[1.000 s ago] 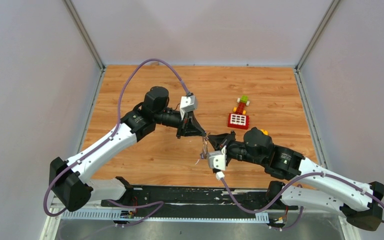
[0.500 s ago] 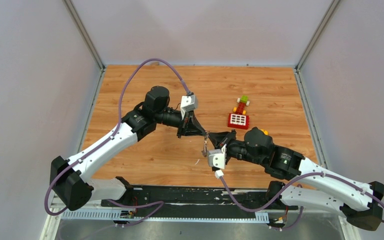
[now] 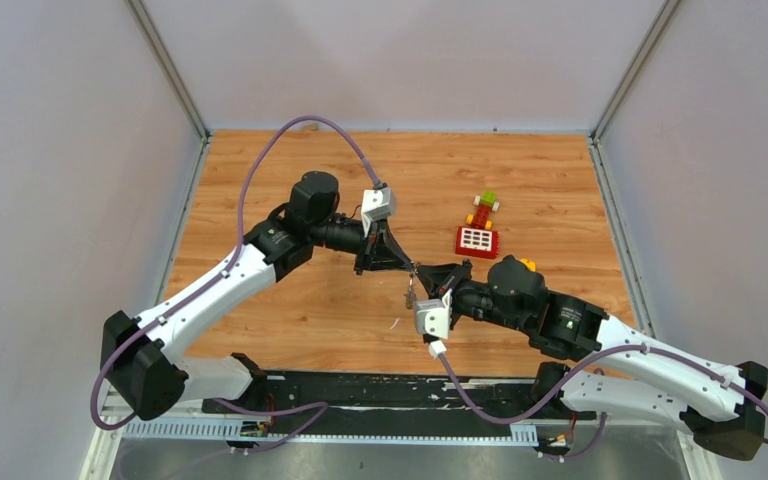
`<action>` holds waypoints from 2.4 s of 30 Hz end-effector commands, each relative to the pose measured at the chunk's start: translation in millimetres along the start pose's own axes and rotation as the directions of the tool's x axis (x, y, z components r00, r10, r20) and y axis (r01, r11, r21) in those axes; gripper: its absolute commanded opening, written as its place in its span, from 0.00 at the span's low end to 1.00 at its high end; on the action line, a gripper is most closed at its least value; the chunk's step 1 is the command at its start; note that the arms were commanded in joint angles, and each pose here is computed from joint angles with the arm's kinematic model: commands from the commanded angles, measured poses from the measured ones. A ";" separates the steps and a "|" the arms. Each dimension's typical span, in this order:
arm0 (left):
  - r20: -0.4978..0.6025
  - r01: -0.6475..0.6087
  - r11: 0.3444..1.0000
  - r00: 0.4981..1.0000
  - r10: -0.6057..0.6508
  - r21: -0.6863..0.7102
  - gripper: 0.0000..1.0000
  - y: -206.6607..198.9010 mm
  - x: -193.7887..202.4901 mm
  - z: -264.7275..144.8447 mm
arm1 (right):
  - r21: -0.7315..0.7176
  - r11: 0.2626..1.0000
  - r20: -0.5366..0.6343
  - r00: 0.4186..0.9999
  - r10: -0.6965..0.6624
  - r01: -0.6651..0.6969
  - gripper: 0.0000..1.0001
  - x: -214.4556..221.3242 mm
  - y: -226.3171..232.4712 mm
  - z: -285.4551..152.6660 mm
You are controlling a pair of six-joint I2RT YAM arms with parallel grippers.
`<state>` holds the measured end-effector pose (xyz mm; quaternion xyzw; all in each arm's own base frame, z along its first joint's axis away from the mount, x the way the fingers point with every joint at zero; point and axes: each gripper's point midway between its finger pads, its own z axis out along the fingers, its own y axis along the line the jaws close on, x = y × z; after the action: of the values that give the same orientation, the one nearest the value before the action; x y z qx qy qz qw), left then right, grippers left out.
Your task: Put the keys on the keyring
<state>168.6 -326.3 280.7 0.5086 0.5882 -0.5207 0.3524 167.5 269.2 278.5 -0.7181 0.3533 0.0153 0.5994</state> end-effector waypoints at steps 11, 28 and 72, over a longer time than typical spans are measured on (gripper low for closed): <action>0.036 -0.025 0.999 0.999 0.024 0.032 0.00 -4.4 -14.4 1.3 | 0.069 0.998 0.027 1.000 0.008 -0.010 0.00 -9.0 -17.6 -2.2; 0.046 -0.023 0.996 0.999 0.019 0.085 0.00 -14.4 -14.3 0.8 | 0.083 0.997 -0.010 1.000 -0.002 0.003 0.00 -1.1 -17.7 -2.0; 0.038 0.006 0.998 0.999 -0.009 0.068 0.00 -7.9 -10.6 4.3 | 0.072 0.997 0.046 0.999 0.020 -0.024 0.00 -13.0 -19.2 -1.9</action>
<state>165.9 -328.9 282.6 0.5023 0.5857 -0.5386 0.3384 167.8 267.0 279.6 -0.7127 0.3571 0.0137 0.6036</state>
